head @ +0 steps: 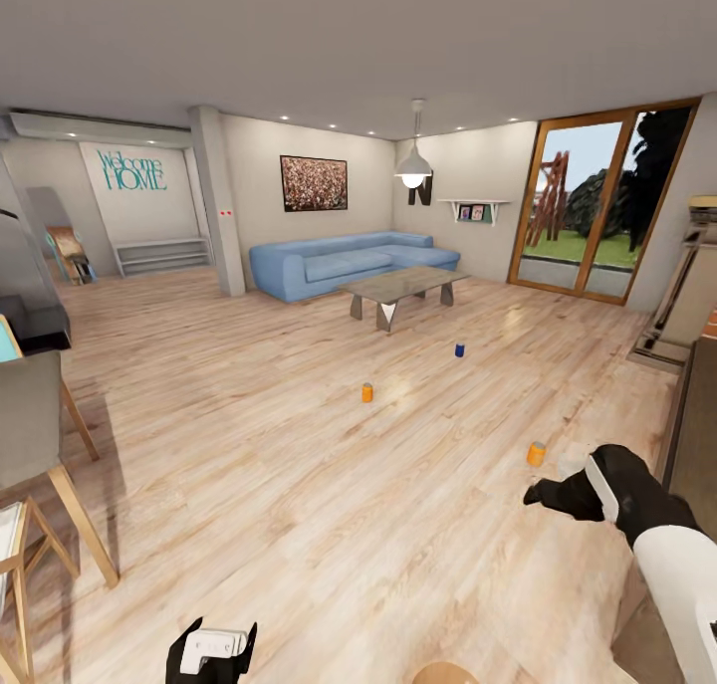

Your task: Put the three can of soda from the living room inside the tash can in the kitchen.

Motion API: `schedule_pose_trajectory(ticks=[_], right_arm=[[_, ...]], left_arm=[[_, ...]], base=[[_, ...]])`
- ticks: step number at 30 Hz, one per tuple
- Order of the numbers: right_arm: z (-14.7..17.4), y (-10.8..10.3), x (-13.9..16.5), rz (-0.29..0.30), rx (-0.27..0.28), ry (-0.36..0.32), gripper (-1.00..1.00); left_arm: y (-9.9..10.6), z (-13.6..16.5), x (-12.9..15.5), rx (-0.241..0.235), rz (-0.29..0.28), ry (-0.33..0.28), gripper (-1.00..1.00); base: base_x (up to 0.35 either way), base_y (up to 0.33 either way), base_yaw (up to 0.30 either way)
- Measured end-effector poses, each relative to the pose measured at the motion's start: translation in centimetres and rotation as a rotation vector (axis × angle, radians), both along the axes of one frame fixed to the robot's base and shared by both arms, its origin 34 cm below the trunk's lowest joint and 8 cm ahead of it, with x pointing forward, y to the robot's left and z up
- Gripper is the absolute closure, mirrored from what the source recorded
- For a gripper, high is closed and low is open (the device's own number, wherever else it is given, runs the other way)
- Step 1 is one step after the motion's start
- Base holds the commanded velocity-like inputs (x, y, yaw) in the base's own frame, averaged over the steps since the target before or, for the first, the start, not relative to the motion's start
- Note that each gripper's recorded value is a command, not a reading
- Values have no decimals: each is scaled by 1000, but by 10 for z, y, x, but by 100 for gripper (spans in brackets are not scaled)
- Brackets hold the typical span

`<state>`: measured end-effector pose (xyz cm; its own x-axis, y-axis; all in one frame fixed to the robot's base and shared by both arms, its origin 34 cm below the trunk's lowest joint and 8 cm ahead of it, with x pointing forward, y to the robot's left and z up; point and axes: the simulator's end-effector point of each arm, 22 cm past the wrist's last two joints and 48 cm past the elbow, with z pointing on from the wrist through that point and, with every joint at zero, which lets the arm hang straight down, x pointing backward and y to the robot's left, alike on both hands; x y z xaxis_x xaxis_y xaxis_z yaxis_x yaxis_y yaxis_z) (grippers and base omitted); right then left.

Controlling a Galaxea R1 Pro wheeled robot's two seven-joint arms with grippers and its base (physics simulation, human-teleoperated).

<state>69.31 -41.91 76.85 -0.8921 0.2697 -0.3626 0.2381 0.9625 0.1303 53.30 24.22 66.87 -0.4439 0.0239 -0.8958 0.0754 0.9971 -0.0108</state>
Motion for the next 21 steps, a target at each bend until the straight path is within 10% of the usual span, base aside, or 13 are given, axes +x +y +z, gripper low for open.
schedule_pose_trajectory(ticks=[7,21], right_arm=[[-4,-38,-12,-41,-29,14,-100],[-7,-41,-14,-38,-42,18,-100]], left_arm=[[0,-1,-1,0,1,3,-100],[1,-3,-1,1,2,7,-100]], base=[[-6,-1,0],[-165,-4,0]])
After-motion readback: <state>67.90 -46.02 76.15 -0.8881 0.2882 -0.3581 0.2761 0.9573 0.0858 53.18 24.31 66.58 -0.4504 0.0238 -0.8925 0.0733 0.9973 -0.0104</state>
